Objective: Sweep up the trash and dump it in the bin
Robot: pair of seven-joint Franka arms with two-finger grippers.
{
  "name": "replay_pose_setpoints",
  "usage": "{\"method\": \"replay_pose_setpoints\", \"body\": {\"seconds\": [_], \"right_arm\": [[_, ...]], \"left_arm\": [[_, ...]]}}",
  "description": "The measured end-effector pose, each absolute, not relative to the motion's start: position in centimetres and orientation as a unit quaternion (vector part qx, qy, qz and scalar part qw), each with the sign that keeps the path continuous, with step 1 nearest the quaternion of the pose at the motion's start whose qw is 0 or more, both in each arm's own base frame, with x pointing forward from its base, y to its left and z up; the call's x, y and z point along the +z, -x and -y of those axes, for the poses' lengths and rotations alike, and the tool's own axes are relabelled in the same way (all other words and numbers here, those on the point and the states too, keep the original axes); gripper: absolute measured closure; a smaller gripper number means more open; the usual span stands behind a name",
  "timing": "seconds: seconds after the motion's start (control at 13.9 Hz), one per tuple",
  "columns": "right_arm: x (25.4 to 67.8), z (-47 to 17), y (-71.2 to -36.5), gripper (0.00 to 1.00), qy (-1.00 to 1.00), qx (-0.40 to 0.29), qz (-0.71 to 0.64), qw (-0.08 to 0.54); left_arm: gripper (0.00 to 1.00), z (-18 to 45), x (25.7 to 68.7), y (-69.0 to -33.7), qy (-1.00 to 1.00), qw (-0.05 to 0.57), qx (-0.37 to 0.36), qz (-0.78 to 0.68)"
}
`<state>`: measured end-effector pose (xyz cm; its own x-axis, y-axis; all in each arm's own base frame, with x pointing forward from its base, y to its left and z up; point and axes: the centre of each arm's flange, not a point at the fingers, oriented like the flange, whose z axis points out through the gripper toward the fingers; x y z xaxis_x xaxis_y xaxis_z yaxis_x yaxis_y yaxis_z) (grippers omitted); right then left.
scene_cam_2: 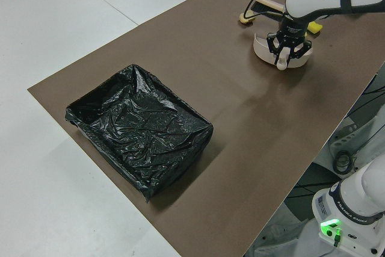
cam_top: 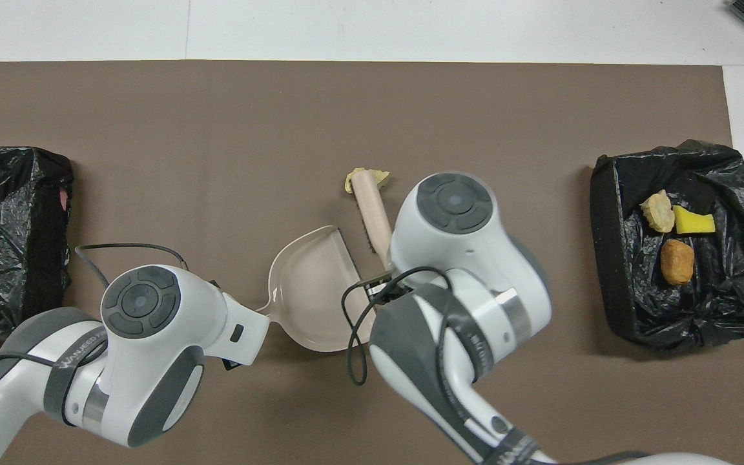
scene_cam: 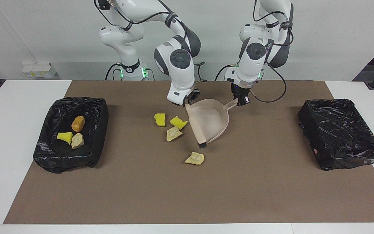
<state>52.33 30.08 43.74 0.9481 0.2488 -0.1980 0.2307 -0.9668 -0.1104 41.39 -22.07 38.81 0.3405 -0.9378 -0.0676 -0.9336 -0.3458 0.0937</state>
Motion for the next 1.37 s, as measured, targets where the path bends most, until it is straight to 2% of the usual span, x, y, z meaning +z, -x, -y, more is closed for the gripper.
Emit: {"method": "replay_pose_setpoints", "body": {"seconds": [0.22, 0.36, 0.65, 0.79, 1.08, 1.37], "right_arm": [[45.6, -21.6, -53.0, 0.73, 0.987, 0.125, 0.103, 0.021], [43.6, -18.5, -51.1, 0.73, 0.987, 0.138, 0.086, 0.010], [38.1, -16.0, -44.8, 0.73, 0.987, 0.144, 0.071, -0.014], [36.8, -15.0, -43.9, 0.73, 0.987, 0.148, 0.057, -0.017], [34.1, -16.6, -44.2, 0.73, 0.988, 0.145, 0.041, -0.014], [31.6, -25.0, -44.1, 0.73, 0.988, 0.149, 0.033, -0.001]], "left_arm": [[0.67, 23.4, 38.9, -40.8, -0.814, 0.017, -0.050, 0.579], [0.67, 24.6, 38.6, -40.3, -0.812, 0.016, -0.046, 0.581], [0.67, 25.8, 37.9, -40.2, -0.811, 0.015, -0.040, 0.584], [0.67, 25.9, 37.9, -40.2, -0.810, 0.015, -0.037, 0.585], [0.67, 26.2, 37.8, -40.3, -0.811, 0.015, -0.032, 0.584], [0.67, 26.3, 37.7, -40.3, -0.811, 0.015, -0.030, 0.584]]}}
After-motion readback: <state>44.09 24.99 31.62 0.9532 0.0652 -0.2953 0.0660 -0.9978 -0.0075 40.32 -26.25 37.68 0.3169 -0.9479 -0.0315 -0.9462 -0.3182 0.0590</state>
